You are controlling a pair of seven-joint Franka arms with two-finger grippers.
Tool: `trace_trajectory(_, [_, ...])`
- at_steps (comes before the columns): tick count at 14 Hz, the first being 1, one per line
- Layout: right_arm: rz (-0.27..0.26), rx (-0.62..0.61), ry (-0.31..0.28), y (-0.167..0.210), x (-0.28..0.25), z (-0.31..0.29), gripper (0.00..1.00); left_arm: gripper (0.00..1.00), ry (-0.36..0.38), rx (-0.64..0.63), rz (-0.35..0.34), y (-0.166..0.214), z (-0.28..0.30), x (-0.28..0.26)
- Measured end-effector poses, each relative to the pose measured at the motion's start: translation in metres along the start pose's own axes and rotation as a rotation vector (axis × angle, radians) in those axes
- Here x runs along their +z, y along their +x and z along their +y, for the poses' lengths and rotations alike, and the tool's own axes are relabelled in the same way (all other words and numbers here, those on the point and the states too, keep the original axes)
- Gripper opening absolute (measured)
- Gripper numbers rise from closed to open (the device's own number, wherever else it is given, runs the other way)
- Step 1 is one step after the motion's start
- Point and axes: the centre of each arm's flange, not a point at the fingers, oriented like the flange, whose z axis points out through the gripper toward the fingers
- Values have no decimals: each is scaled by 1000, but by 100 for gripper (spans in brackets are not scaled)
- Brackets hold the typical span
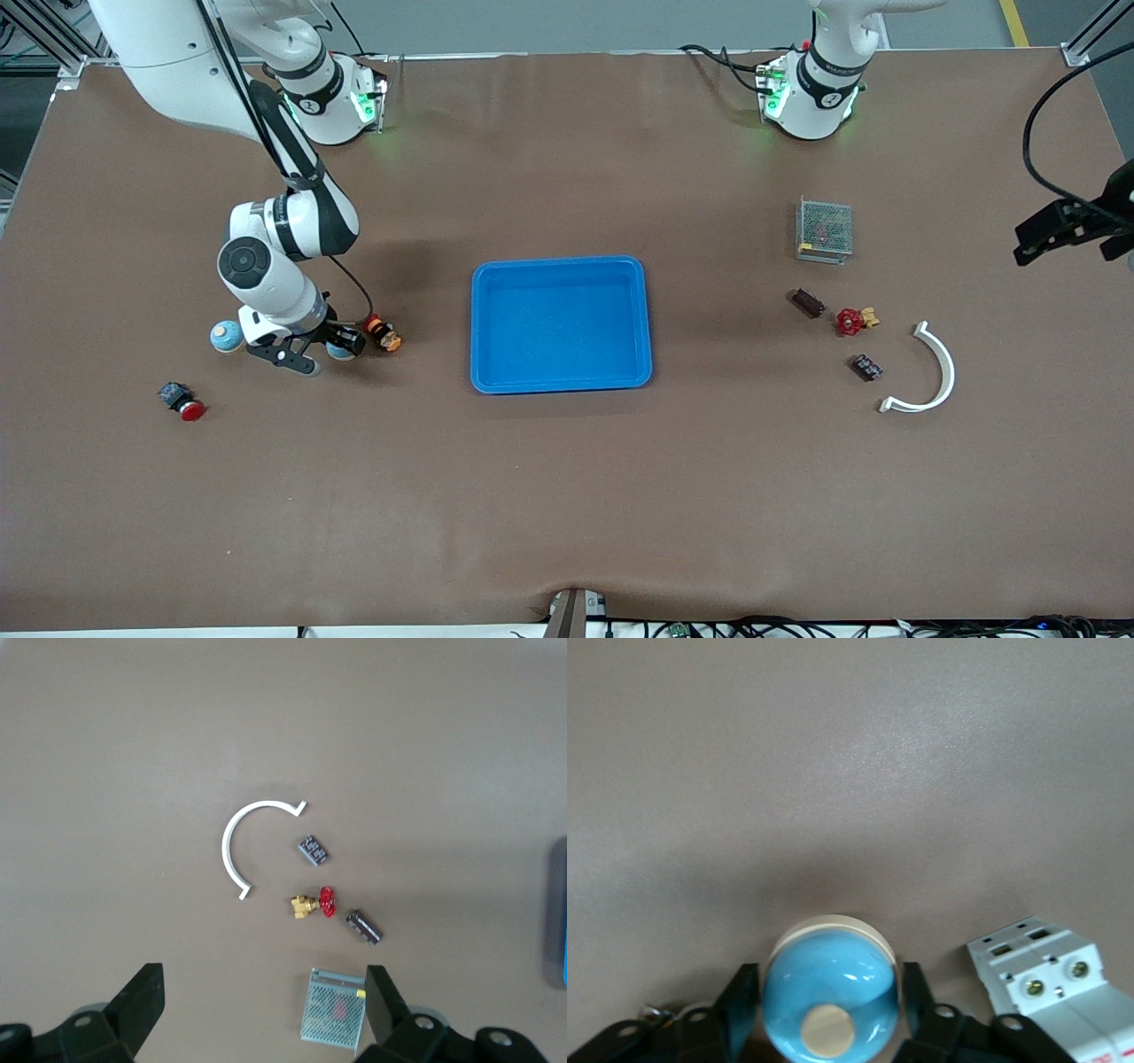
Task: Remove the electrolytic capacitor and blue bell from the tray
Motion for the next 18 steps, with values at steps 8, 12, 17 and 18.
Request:
trace_trajectory(8, [-165,-32,-64,54,-159,-11,100,100,-2,46,-57,-21,21,-13])
trace_trajectory(12, [-145,-81,-49,78,-221,-9,100,100,-2,62,-57,-21,30,-13])
trace_trajectory(17, [-122,-176,-26,105,-330,29,100,100,-1,65,-55,-22,31,-14])
trace_trajectory(18, [-124,-174,-24,108,-349,43,100,100,-1,64,-55,-22,31,-15])
